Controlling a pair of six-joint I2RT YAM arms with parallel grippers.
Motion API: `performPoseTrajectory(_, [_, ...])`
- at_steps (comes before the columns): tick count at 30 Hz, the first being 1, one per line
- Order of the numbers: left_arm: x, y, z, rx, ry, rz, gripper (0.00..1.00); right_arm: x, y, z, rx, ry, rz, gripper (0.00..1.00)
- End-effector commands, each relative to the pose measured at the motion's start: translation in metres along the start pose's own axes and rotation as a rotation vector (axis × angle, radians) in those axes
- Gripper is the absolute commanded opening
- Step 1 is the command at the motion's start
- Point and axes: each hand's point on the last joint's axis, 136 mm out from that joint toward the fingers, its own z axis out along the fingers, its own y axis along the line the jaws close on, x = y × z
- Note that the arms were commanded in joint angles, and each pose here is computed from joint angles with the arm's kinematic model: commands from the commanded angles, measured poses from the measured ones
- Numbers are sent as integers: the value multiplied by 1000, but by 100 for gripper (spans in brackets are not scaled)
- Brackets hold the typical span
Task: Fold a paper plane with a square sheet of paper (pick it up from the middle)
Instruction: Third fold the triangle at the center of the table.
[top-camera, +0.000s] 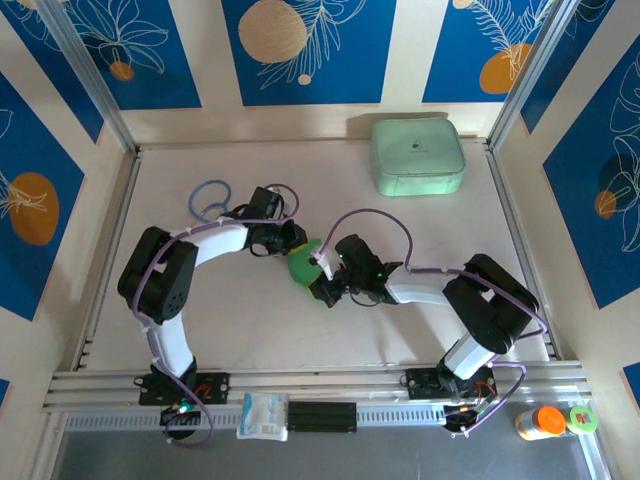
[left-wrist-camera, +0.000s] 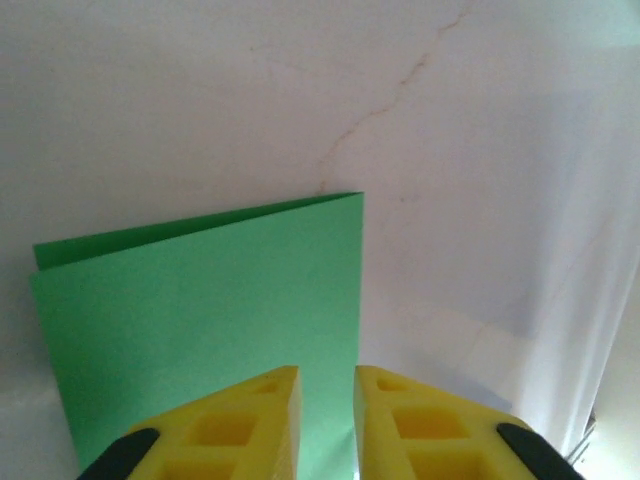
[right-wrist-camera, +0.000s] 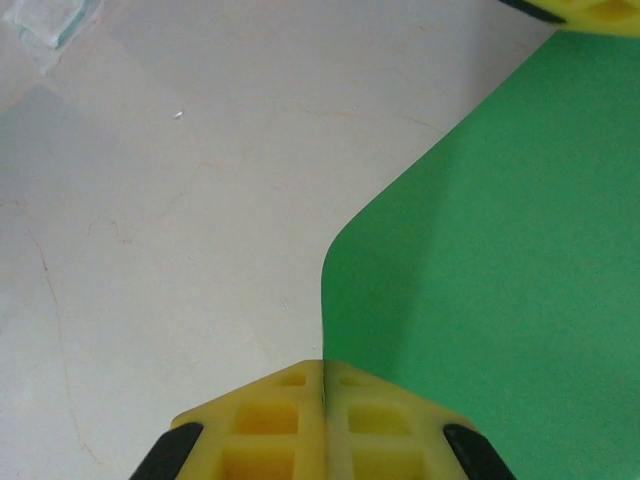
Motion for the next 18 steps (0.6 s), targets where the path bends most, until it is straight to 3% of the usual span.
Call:
performPoseTrajectory(1, [11, 13, 11, -66, 69, 28, 18, -6, 3, 0, -41, 1, 41, 0])
performPoseTrajectory(18, [27, 39, 38, -175, 184, 83, 4, -11, -30, 0, 66, 21, 177, 0])
